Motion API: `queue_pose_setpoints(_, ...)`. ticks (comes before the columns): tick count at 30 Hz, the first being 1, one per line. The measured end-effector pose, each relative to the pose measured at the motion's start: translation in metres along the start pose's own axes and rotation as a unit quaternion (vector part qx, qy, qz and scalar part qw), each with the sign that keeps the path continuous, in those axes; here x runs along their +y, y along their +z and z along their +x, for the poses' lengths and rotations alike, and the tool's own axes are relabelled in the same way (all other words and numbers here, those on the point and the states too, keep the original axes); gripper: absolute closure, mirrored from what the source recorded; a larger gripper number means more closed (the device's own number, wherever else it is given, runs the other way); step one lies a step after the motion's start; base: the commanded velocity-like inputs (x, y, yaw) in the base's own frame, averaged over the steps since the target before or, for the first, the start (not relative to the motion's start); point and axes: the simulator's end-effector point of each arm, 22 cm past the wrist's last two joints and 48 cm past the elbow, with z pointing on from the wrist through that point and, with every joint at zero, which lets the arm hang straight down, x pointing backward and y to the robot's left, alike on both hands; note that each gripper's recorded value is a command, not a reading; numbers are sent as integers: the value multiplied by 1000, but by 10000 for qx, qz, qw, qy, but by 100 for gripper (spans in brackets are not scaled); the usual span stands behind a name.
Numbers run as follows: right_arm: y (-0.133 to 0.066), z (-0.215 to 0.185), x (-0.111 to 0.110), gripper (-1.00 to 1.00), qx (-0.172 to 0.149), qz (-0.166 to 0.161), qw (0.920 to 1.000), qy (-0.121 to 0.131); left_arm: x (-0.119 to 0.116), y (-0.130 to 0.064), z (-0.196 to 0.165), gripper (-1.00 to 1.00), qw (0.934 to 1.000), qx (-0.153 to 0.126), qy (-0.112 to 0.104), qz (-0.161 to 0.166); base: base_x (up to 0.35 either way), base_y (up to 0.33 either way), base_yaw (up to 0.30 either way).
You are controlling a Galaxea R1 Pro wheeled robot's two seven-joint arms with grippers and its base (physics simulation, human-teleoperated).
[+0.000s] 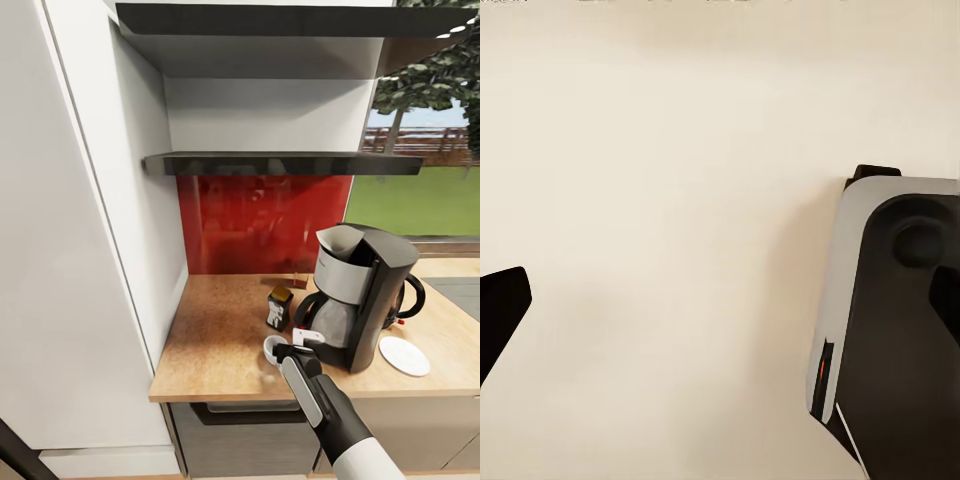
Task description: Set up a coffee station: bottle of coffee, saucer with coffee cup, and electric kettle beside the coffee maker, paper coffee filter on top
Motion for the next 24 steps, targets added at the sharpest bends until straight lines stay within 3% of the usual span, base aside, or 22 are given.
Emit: queue_pose_setpoints(24, -1, 1, 6, -100, 13, -45, 10000, 4, 0, 0, 0, -100, 10000, 0, 0, -1, 8, 0, 0)
